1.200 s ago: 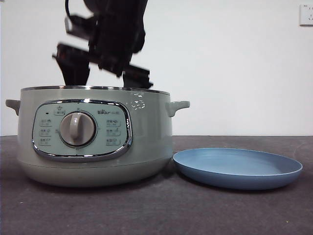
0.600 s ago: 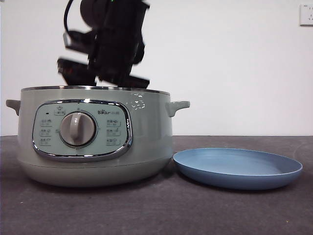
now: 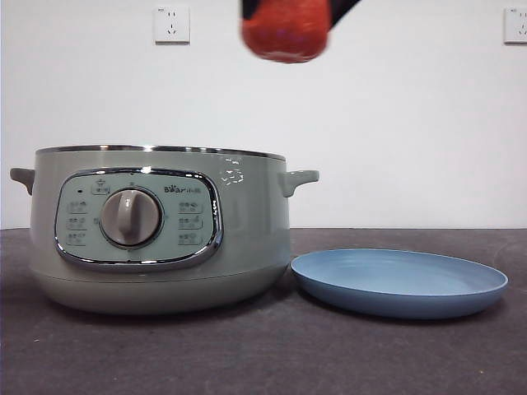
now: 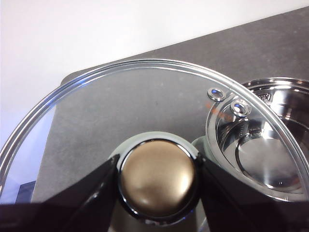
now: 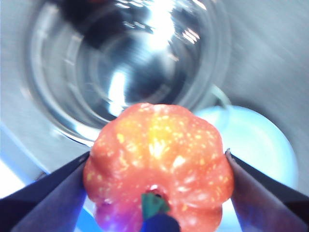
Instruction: Take the pumpkin out from the steamer,put the pumpkin in the blue plate,close the lid
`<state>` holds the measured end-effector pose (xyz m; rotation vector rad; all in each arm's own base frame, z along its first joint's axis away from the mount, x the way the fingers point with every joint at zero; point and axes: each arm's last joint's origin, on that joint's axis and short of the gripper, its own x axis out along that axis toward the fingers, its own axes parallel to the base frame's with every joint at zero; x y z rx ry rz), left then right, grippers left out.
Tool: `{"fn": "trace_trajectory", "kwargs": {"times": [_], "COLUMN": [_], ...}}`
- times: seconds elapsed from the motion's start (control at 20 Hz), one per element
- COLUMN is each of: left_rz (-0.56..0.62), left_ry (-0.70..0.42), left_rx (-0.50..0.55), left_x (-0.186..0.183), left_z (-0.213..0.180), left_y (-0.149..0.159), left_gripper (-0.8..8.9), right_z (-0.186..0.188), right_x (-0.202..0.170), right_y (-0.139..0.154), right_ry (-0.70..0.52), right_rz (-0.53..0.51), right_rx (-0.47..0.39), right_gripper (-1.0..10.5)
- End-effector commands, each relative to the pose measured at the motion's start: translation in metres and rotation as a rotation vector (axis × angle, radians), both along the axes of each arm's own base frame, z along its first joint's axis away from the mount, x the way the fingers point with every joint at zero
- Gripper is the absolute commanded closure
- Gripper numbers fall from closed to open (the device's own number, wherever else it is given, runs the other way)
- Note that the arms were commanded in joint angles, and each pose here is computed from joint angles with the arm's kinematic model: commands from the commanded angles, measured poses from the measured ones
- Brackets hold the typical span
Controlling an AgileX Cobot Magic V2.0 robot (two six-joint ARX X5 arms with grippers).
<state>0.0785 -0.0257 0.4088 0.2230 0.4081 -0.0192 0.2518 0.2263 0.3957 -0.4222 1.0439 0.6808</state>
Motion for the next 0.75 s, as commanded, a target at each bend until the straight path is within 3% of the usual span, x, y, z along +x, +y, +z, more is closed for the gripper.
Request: {"fn": "trace_trajectory", "kwargs": {"times": [0.05, 0.2, 0.5, 0.75], "left_rz": [0.003, 0.004, -0.023, -0.097], "left_ry": [-0.066, -0.066, -0.093, -0.140], "left_rx": [-0.024, -0.025, -0.055, -0.113], "left_x": [-0.002, -0.002, -0.001, 0.000], "left_z": [0.008, 0.008, 0.011, 0.017], "left_y": [0.001, 0.001, 0.000, -0.003], "left_gripper": [8.22, 8.22, 8.22, 8.22], "right_z": [-0.012, -0.028, -0.061, -0.099], "right_x": [-0.012, -0.029, -0.064, -0.050], "right_y": [-0.013, -0.032, -0.064, -0.074], "right_ry": [0.004, -0.004, -0.077, -0.093], "right_rz": [-0.075, -0.140, -0.185, -0.245], "right_rx": [-0.098, -0.176, -0.072, -0.056], "right_gripper": [9.6, 9.6, 9.6, 9.6]}}
